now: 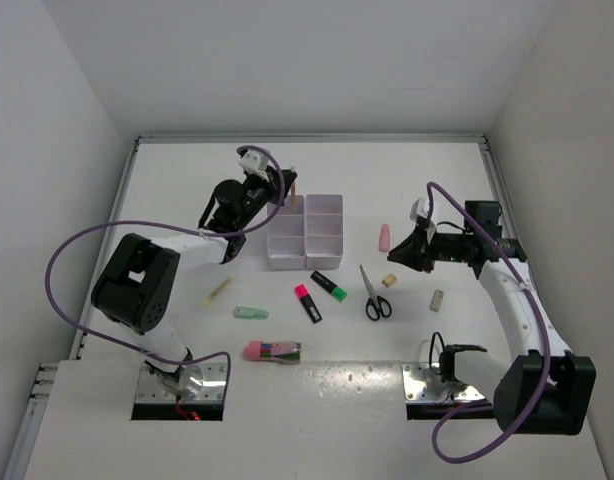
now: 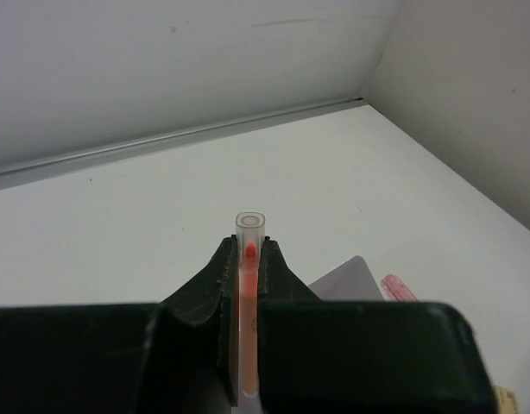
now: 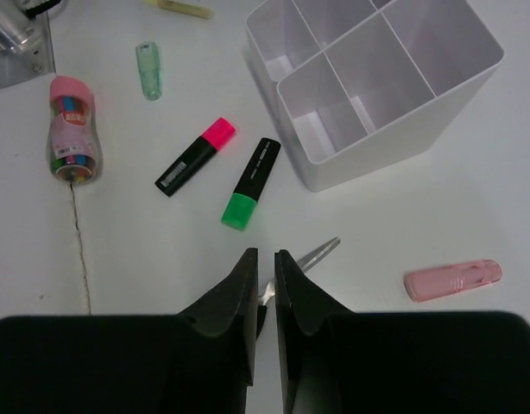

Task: Sort the stationery into containers
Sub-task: Place the pen in the storage box, then pick up the pen from the center of the board.

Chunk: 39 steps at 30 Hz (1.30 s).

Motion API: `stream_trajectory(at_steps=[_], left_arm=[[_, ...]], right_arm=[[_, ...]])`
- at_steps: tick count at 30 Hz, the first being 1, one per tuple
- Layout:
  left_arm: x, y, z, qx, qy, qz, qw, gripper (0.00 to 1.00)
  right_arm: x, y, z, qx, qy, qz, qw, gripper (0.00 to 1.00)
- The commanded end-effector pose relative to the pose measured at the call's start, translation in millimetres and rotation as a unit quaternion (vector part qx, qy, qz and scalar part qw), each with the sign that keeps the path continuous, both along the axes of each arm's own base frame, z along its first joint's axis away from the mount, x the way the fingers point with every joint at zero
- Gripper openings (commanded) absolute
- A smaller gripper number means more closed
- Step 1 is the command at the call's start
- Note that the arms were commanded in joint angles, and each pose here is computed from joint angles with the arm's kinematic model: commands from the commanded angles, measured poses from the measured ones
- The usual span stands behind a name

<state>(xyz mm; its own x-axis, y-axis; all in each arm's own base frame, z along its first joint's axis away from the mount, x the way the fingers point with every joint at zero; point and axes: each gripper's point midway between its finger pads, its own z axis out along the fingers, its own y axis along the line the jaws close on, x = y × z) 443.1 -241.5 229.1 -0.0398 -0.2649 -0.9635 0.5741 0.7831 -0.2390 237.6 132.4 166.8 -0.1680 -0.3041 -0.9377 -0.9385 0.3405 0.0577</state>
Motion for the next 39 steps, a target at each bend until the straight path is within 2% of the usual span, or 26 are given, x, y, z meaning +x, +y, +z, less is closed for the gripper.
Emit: stream_trajectory(at_steps=[1, 7, 10, 11, 13, 14, 15, 18, 20, 21, 22, 23, 24, 25, 26, 27, 28, 30, 31, 32, 33, 34, 35, 36, 37, 39], left_arm=[[1, -5, -4, 0.024, -0.032, 0.008, 0.999, 0.00], [-3, -4, -28, 0.056, -0.017, 0.022, 0.998, 0.06], [-6, -2, -22, 0.056, -0.024, 0.030, 0.998, 0.21], [-6, -2, -25, 0.059, -0.019, 0.030, 0.998, 0.30], [-7, 1, -13, 0.059, -0.030, 0.035, 0.997, 0.36], [-10, -1, -12, 0.059, -0.028, 0.037, 0.997, 0.48], [-12, 1, -2, 0.059, -0.037, 0.038, 0.997, 0.54], [-14, 5, 14, 0.058, -0.048, 0.045, 0.996, 0.61], [-20, 13, 36, 0.049, -0.061, 0.058, 0.995, 0.59], [-25, 13, 45, 0.045, -0.064, 0.063, 0.995, 0.51], [-28, 16, 43, 0.047, -0.036, 0.072, 0.996, 0.34], [-22, 34, 62, 0.036, -0.023, 0.125, 0.991, 0.16], [-30, 39, 80, 0.023, -0.002, 0.151, 0.988, 0.00], [-37, 54, 34, 0.052, 0.125, 0.188, 0.973, 0.00], [-36, 69, 53, 0.050, 0.153, 0.234, 0.959, 0.00], [-70, 86, 3, 0.133, 0.265, 0.243, 0.924, 0.04], [-71, 83, 2, 0.133, 0.268, 0.236, 0.925, 0.04], [-106, 93, -31, 0.212, 0.322, 0.208, 0.899, 0.45], [-121, 96, -46, 0.232, 0.342, 0.198, 0.889, 0.74], [-130, 102, -52, 0.251, 0.352, 0.195, 0.881, 0.79], [-143, 110, -58, 0.269, 0.370, 0.194, 0.868, 0.79], [-147, 116, -61, 0.280, 0.376, 0.201, 0.860, 0.81], [-152, 119, -67, 0.288, 0.385, 0.201, 0.854, 0.81], [-157, 122, -73, 0.300, 0.391, 0.198, 0.847, 0.80], [-161, 120, -81, 0.306, 0.404, 0.188, 0.841, 0.79], [-164, 119, -91, 0.316, 0.413, 0.178, 0.835, 0.72]], right_arm=[[-1, 2, 7, 0.017, -0.029, 0.021, 0.999, 0.15], [-4, 3, 7, 0.021, -0.024, 0.025, 0.999, 0.16], [-3, 3, 7, 0.019, -0.029, 0.026, 0.999, 0.18], [-3, 3, 7, 0.019, -0.029, 0.026, 0.999, 0.19], [-3, 3, 9, 0.019, -0.029, 0.026, 0.999, 0.20], [-3, 3, 9, 0.019, -0.029, 0.026, 0.999, 0.20], [-3, 3, 9, 0.019, -0.029, 0.026, 0.999, 0.21], [-5, 3, 9, 0.020, -0.024, 0.026, 0.999, 0.21], [-5, 3, 9, 0.020, -0.024, 0.026, 0.999, 0.21], [-5, 3, 9, 0.020, -0.024, 0.026, 0.999, 0.21], [-3, 3, 12, 0.019, -0.029, 0.026, 0.999, 0.20], [-1, 2, 13, 0.016, -0.021, 0.017, 1.000, 0.17], [0, 1, 15, 0.015, -0.012, 0.009, 1.000, 0.06], [8, -3, 12, 0.005, 0.001, -0.009, 1.000, 0.00], [15, -5, 13, 0.012, 0.049, -0.040, 0.998, 0.00], [31, -10, 19, 0.013, 0.086, -0.079, 0.993, 0.20], [33, -10, 12, 0.012, 0.100, -0.080, 0.992, 0.20], [23, -5, 20, 0.020, 0.136, -0.047, 0.989, 0.59], [21, -1, 19, 0.029, 0.128, -0.011, 0.991, 0.63], [20, 1, 26, 0.031, 0.115, 0.007, 0.993, 0.70], [6, 3, 25, 0.035, 0.140, 0.024, 0.989, 0.70], [6, 2, 25, 0.028, 0.105, 0.046, 0.993, 0.70], [5, 2, 27, 0.025, 0.096, 0.052, 0.994, 0.64], [3, 4, 24, 0.024, 0.103, 0.060, 0.993, 0.34], [6, 3, 23, 0.019, 0.104, 0.058, 0.993, 0.19], [7, 2, 24, 0.014, 0.101, 0.059, 0.993, 0.08]])
